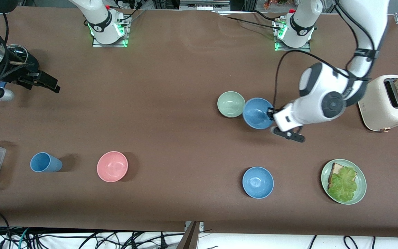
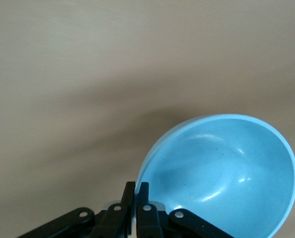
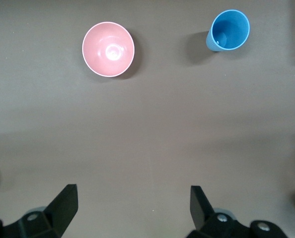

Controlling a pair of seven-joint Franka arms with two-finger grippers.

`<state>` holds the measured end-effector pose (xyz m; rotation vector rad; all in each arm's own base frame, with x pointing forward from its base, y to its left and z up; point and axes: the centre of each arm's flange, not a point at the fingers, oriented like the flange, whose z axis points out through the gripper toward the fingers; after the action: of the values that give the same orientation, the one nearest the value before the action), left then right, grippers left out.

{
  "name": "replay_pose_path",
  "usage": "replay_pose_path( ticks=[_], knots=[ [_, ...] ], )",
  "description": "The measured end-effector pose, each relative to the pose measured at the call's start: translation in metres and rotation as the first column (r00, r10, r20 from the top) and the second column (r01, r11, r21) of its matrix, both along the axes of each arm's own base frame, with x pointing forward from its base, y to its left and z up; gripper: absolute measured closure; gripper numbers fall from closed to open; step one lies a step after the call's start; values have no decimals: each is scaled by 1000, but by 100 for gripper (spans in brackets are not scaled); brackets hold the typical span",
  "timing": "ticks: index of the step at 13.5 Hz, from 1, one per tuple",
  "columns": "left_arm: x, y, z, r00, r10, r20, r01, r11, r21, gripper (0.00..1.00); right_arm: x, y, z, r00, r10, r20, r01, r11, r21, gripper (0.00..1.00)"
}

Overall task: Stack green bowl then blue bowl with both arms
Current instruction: 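Carry the blue bowl onto the green bowl with the left gripper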

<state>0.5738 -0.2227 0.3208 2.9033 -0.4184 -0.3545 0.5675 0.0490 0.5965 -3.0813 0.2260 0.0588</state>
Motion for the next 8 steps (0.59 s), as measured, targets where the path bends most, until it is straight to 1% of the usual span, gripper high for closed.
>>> replay_pose_path(
  ticks=[1, 3, 6, 8],
  knots=[
    [-12, -25, -6, 1000, -15, -3, 15, 1000, 8, 95, 0, 0, 0, 1000, 0, 0, 0, 1000, 0, 0],
    [-35, -56, -23, 998, -56, 14, 55, 998, 43, 95, 0, 0, 0, 1000, 0, 0, 0, 1000, 0, 0],
    [-55, -60, -47, 997, -81, 3, 81, 994, 73, 95, 0, 0, 0, 1000, 0, 1, 0, 1000, 0, 0],
    [-63, -59, -61, 997, -72, 17, 71, 995, 71, 95, 0, 0, 0, 1000, 0, 0, 0, 1000, 0, 0]
  ],
)
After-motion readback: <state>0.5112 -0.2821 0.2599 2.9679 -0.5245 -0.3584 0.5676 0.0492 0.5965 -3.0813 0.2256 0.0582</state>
